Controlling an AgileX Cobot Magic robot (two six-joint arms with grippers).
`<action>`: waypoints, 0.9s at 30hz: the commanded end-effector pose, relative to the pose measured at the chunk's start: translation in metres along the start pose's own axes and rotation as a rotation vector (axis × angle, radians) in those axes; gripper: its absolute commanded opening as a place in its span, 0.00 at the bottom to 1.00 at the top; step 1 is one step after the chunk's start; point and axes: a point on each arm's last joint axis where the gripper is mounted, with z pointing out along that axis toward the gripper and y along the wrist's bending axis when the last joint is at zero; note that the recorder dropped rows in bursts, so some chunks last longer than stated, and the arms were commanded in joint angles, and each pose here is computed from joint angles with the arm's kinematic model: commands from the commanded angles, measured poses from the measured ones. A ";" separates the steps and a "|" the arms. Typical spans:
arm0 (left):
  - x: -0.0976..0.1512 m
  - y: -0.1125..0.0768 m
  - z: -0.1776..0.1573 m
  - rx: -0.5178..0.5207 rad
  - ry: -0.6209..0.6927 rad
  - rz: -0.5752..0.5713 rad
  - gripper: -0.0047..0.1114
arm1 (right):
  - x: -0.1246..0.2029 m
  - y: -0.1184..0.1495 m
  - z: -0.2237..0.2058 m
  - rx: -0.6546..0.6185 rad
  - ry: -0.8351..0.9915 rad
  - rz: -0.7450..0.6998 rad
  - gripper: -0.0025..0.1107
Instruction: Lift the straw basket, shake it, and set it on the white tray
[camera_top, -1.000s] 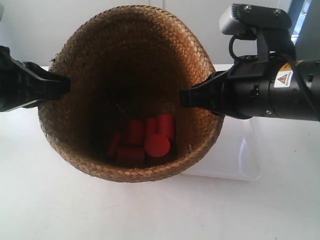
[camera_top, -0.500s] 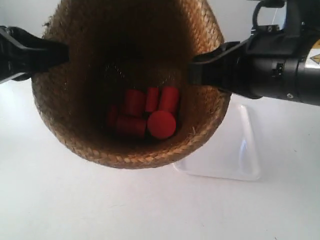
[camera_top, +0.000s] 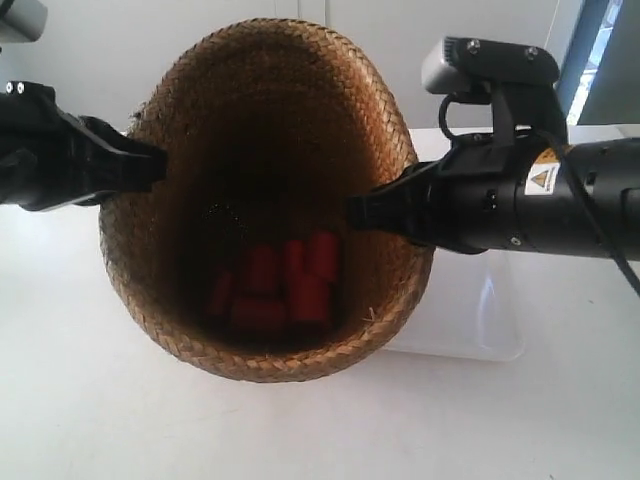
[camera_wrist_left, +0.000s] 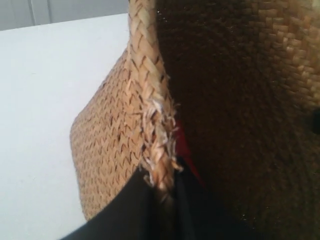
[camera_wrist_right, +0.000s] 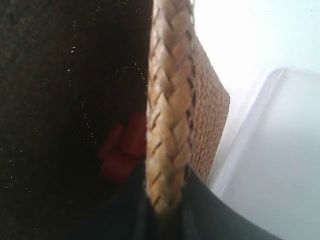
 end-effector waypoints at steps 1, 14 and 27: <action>-0.044 -0.026 -0.053 0.097 -0.203 0.100 0.04 | -0.047 0.027 -0.062 -0.101 -0.249 -0.132 0.02; -0.029 -0.006 -0.024 0.038 -0.112 -0.019 0.04 | -0.025 0.019 -0.022 -0.071 -0.071 -0.046 0.02; -0.001 -0.002 -0.007 0.054 0.028 -0.009 0.04 | -0.011 0.021 -0.006 -0.073 -0.045 -0.079 0.02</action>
